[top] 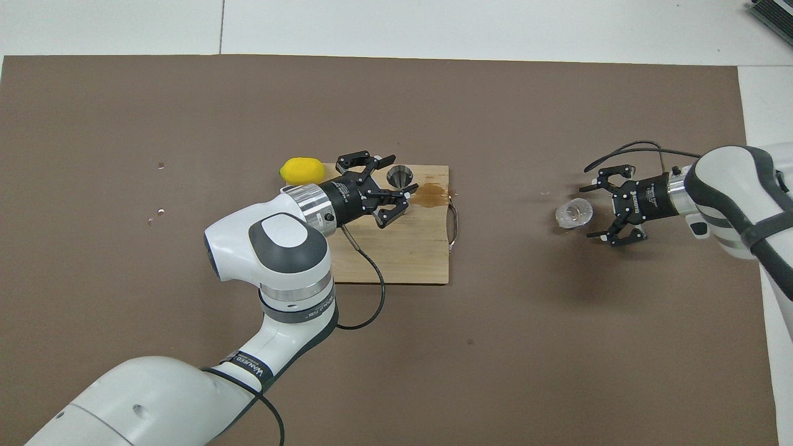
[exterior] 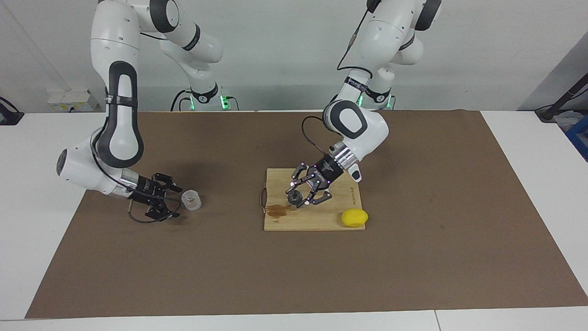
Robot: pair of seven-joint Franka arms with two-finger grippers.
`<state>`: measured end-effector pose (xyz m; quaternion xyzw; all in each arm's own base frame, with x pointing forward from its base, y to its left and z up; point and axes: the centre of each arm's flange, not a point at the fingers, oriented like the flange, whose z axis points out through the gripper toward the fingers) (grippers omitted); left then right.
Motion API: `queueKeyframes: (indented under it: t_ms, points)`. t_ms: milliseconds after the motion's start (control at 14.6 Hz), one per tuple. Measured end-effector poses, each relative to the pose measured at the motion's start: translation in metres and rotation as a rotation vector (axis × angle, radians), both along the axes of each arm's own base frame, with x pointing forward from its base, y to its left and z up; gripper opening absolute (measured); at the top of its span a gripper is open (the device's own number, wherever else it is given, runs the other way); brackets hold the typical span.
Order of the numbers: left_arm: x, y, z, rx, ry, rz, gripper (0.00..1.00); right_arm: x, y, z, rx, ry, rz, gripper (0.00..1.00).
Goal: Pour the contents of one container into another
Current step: 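Lower the metal cup onto the board while the right gripper reaches the clear cup, then open the left gripper and withdraw while the right gripper grasps the clear cup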
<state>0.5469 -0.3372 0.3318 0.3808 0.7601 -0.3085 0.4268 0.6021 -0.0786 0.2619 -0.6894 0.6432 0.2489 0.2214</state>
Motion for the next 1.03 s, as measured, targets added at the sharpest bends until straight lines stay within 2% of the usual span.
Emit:
queueKeyframes:
  t_ms: [68,137,273,478,752,1025]
  points:
    - [-0.002,0.0,0.003,0.005,-0.007,-0.007,0.93,-0.001,0.002,-0.002,0.006,0.0,-0.007,1.0]
    - [-0.006,0.001,0.006,0.016,-0.014,-0.018,1.0,-0.002,0.004,-0.004,0.01,-0.001,-0.013,1.0]
    - [-0.013,0.005,0.011,0.037,-0.028,-0.034,1.0,-0.003,0.005,-0.005,0.014,0.001,-0.017,1.0]
    - [-0.01,0.01,0.025,0.092,-0.089,-0.083,1.0,-0.004,0.006,-0.004,0.02,0.0,-0.023,1.0]
    - [-0.001,0.02,0.057,0.2,-0.218,-0.171,1.0,-0.003,0.008,-0.004,0.035,-0.002,-0.034,0.99]
    - [0.031,0.068,0.086,0.347,-0.344,-0.254,1.0,-0.001,0.018,-0.004,0.03,-0.01,-0.025,0.97]
